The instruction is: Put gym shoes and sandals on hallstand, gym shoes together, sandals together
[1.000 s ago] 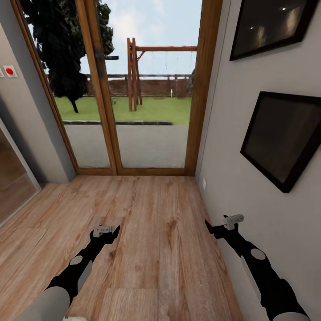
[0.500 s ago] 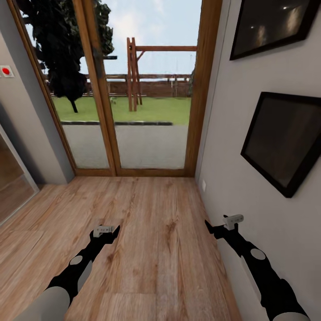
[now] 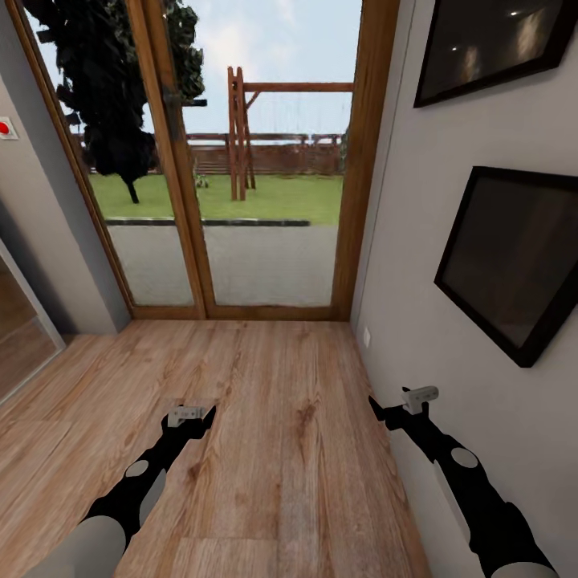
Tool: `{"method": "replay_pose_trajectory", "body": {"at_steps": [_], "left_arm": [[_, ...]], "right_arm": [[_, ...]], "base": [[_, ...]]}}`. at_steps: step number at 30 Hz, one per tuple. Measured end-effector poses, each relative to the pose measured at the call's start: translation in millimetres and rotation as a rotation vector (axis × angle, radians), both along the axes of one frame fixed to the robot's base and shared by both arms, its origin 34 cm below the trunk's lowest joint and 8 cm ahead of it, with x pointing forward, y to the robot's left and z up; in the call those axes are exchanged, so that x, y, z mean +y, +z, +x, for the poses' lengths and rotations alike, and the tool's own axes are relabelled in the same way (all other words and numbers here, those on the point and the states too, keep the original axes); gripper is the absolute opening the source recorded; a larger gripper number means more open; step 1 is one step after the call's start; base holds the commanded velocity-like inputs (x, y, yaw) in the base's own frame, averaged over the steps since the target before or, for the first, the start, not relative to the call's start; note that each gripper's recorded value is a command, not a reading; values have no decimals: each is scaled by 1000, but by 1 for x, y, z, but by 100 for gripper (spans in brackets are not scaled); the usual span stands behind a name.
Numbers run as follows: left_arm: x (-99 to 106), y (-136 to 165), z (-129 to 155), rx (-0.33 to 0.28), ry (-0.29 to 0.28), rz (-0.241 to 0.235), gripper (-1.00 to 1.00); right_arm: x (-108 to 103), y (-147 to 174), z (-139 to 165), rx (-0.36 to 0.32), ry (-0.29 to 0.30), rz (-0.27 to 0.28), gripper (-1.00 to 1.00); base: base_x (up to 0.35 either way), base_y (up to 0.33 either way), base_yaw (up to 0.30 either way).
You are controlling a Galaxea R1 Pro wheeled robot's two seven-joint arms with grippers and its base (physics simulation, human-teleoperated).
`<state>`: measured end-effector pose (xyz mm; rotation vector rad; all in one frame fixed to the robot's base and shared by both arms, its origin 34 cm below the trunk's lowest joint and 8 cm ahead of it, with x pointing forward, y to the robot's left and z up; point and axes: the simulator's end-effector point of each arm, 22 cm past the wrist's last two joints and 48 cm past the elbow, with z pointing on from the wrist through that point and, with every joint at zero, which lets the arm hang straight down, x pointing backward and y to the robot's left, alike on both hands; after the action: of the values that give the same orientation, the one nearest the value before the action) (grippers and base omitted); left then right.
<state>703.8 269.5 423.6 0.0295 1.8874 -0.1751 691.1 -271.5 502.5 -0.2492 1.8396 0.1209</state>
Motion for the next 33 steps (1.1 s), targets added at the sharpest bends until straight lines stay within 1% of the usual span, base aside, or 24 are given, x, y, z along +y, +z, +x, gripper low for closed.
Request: {"method": "replay_pose_trajectory", "body": {"at_steps": [5,16,33], "left_arm": [[0,0,0,0,0,0,100],[0,0,0,0,0,0,100],[0,0,0,0,0,0,100]], "right_arm": [[0,0,0,0,0,0,100],[0,0,0,0,0,0,100],[0,0,0,0,0,0,100]], "base": [[62,0,0],[199,0,0],[25,0,0]]}}
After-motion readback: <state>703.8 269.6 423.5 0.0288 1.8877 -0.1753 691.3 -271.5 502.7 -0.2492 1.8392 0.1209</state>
